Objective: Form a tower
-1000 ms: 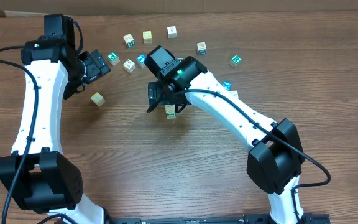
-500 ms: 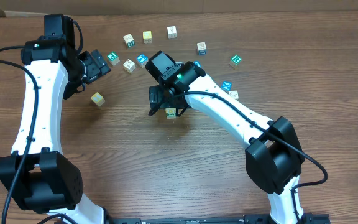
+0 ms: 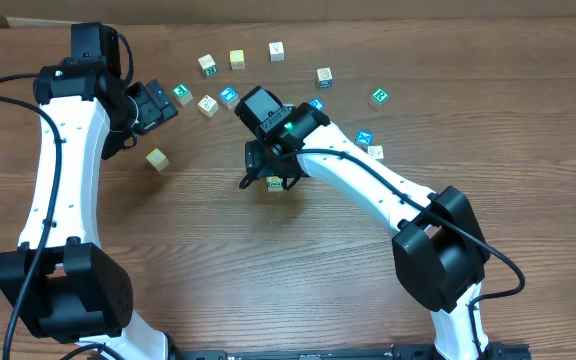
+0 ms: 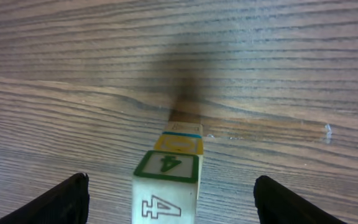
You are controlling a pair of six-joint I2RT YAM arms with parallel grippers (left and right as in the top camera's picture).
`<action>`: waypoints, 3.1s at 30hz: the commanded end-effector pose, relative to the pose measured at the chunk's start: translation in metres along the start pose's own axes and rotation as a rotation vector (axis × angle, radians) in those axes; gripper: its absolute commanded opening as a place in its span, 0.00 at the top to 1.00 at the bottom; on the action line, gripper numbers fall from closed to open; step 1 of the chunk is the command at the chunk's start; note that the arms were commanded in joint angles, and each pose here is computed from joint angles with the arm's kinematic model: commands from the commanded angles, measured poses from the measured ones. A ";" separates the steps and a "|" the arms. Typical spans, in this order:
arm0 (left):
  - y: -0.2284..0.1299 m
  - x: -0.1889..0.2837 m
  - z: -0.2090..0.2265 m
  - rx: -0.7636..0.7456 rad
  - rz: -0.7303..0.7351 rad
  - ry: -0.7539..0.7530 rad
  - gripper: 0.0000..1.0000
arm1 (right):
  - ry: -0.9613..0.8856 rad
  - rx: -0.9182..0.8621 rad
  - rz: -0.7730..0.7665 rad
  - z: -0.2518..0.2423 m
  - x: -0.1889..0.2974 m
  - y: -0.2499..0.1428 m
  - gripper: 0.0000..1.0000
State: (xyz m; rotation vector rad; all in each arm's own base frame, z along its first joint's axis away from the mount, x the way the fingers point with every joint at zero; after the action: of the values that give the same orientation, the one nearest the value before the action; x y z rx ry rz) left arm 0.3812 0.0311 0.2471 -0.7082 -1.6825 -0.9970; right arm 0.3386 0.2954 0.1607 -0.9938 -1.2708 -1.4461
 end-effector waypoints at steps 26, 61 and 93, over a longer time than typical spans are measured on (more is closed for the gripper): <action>0.000 -0.004 0.000 -0.021 0.010 0.011 0.00 | -0.106 -0.035 0.083 -0.002 -0.063 -0.016 0.35; 0.000 -0.004 0.000 -0.021 0.010 0.011 0.00 | -0.129 0.028 0.051 -0.004 -0.063 -0.012 0.75; 0.000 -0.004 0.000 -0.021 0.010 0.011 0.00 | -0.125 0.030 0.046 -0.004 -0.063 -0.011 0.57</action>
State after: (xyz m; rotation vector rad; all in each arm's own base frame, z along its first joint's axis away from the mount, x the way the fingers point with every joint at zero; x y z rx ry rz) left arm 0.3812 0.0311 0.2471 -0.7082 -1.6825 -0.9970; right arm 0.3419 0.3020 0.0983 -1.0984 -1.3387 -1.3441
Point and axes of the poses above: each gripper's point midway between its finger pads, its own x axis back along the fingers, its own z axis along the line the jaws close on, y = z × x, the point moved 8 cm from there along x, back along the fingers, and after that the axes turned 5 degrees about -x, right-handed, at the moved point
